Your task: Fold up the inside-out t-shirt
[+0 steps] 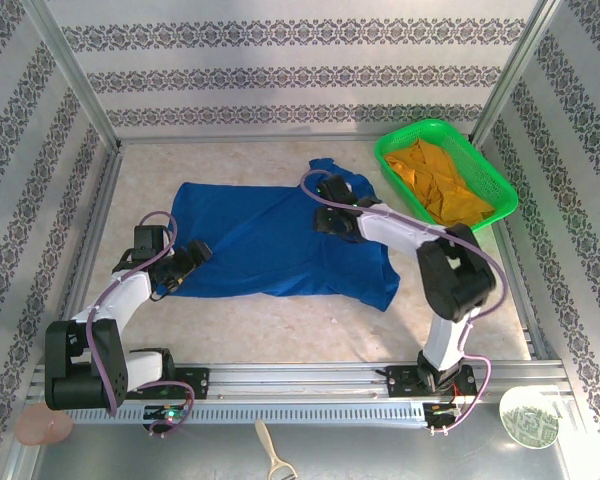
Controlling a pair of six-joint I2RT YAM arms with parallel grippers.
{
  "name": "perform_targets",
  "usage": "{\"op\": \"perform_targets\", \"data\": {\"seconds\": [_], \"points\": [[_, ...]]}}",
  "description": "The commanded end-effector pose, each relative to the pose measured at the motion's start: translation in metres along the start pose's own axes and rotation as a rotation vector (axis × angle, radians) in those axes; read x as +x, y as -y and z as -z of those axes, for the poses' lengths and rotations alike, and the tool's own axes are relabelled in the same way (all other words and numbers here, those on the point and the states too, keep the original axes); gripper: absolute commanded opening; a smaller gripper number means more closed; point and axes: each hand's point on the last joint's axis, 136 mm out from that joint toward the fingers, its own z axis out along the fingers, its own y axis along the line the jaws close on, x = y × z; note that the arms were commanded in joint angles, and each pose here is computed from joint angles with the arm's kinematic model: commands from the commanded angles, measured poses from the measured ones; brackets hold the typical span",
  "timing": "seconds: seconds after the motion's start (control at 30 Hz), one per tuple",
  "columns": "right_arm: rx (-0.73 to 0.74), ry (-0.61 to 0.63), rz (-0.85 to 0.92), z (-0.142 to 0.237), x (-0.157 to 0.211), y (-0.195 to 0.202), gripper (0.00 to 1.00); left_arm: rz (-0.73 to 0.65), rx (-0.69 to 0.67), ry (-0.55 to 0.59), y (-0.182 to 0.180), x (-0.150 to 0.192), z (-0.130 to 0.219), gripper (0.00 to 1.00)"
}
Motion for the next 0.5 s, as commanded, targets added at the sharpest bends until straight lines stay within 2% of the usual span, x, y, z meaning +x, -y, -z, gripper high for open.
{"op": "perform_targets", "data": {"seconds": [0.0, 0.1, 0.2, 0.47], "points": [[0.044, 0.053, -0.055, 0.03, -0.005, 0.042, 0.5, -0.041, 0.063, 0.03, 0.021, -0.016, 0.011, 1.0], [0.053, 0.038, -0.121, 0.035, 0.01, 0.08, 0.5, -0.059, 0.085, 0.026, 0.03, -0.02, 0.014, 1.0], [0.02, 0.021, -0.159, 0.032, 0.019, 0.098, 0.51, -0.064, 0.074, 0.046, 0.034, -0.028, 0.019, 1.0], [-0.035, -0.053, -0.195, 0.007, 0.029, 0.105, 0.51, -0.063, 0.078, 0.1, 0.042, -0.038, 0.036, 1.0]]}}
